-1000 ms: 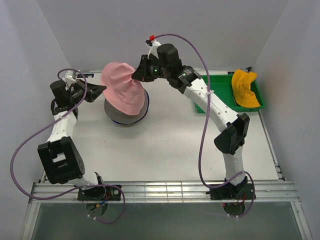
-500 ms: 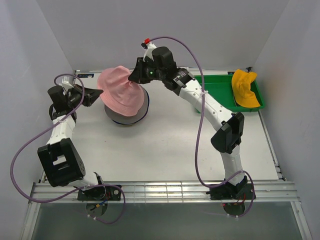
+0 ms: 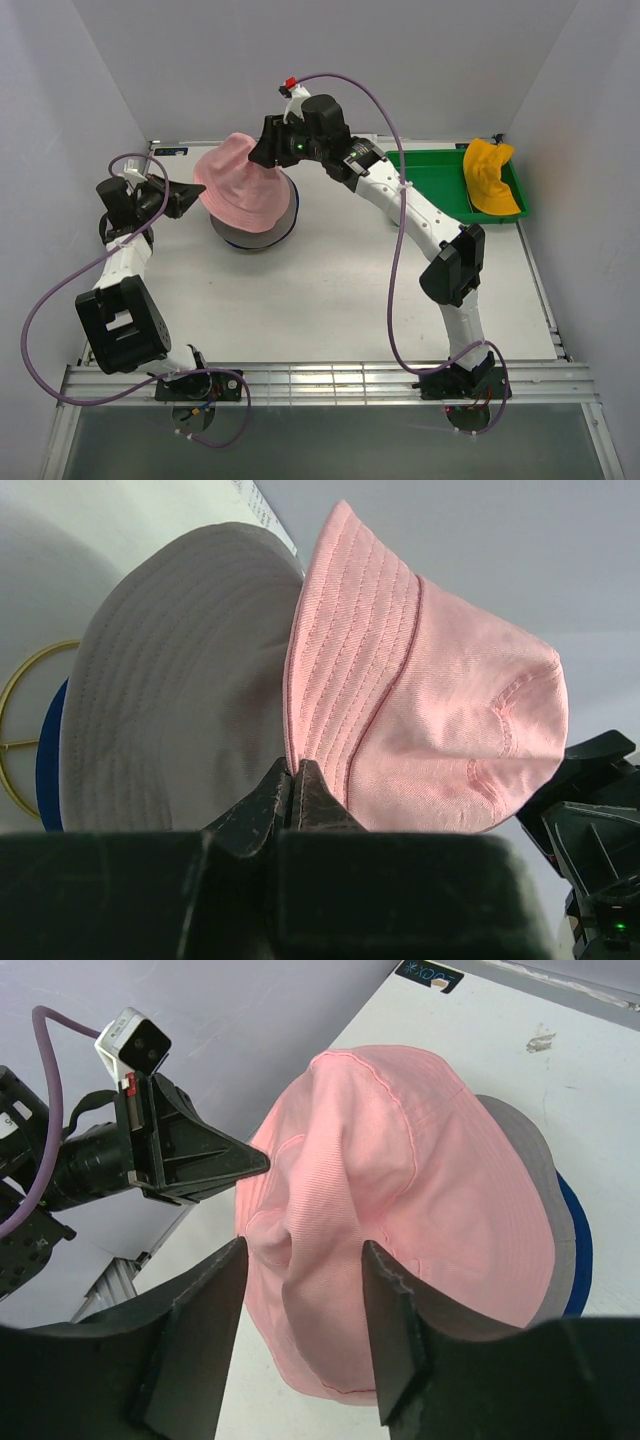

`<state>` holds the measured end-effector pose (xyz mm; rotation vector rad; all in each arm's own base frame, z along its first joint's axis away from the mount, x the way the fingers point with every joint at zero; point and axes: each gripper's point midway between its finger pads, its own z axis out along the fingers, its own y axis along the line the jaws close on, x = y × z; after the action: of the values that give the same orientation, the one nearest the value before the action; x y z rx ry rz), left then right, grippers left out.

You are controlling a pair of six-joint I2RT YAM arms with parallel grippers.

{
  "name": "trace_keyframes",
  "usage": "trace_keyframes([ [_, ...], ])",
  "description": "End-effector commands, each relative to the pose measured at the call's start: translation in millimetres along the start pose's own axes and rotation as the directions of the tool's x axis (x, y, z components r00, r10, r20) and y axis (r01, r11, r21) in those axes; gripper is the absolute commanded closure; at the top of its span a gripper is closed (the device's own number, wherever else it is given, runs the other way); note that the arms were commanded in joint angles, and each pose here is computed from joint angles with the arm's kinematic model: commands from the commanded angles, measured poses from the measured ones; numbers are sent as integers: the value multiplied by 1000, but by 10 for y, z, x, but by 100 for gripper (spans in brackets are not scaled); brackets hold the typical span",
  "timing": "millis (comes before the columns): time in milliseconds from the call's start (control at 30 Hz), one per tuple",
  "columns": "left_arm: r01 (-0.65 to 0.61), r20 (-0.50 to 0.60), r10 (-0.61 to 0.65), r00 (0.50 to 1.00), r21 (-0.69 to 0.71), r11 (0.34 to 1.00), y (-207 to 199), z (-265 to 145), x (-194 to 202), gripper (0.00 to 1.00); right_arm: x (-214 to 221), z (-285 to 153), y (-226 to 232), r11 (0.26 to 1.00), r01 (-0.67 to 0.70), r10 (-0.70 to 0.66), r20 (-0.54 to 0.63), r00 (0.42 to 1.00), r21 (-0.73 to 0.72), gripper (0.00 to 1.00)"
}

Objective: Stack the hats

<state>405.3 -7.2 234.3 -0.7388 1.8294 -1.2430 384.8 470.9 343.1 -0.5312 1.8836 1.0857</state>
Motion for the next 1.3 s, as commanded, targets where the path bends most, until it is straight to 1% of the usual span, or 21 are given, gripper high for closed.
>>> trace_keyframes([
  [0,-43,29,43,999,-2,999,17,-45,-45,100,-330,-155,178,999,43,-41,97,994,-18,44],
  [133,-52,30,52,998,-12,999,75,-49,-42,100,-379,-264,187,1000,19,-16,101,995,-25,40],
  [333,-59,22,60,998,-22,998,158,-39,-21,100,-328,-385,-34,997,-72,74,81,994,-32,40],
  [433,-59,17,59,998,-27,998,196,-29,-10,100,-303,-443,-225,991,-128,130,75,989,-31,40],
  [567,-61,15,62,998,-29,998,212,-22,-11,100,-161,-427,-382,972,-220,222,24,975,-84,41],
  [800,-58,16,59,998,-34,998,233,-13,-16,100,211,-171,-711,938,-338,333,-70,940,-76,43],
  [1000,-63,17,63,998,-50,997,288,-3,-21,100,465,-51,-954,900,-432,424,-106,899,-64,43],
  [1100,-62,16,63,998,-54,997,300,-1,-20,100,642,-54,-1131,885,-465,460,-119,880,-17,43],
  [1167,-64,16,65,998,-56,996,307,1,-22,100,639,-74,-1210,884,-466,462,-93,882,-29,42],
  [1200,-61,16,62,998,-59,996,312,1,-21,100,775,-103,-1266,869,-494,490,-106,865,-12,40],
  [1267,-64,16,65,998,-59,996,314,0,-21,100,848,-133,-1317,855,-519,513,-112,851,-22,39],
])
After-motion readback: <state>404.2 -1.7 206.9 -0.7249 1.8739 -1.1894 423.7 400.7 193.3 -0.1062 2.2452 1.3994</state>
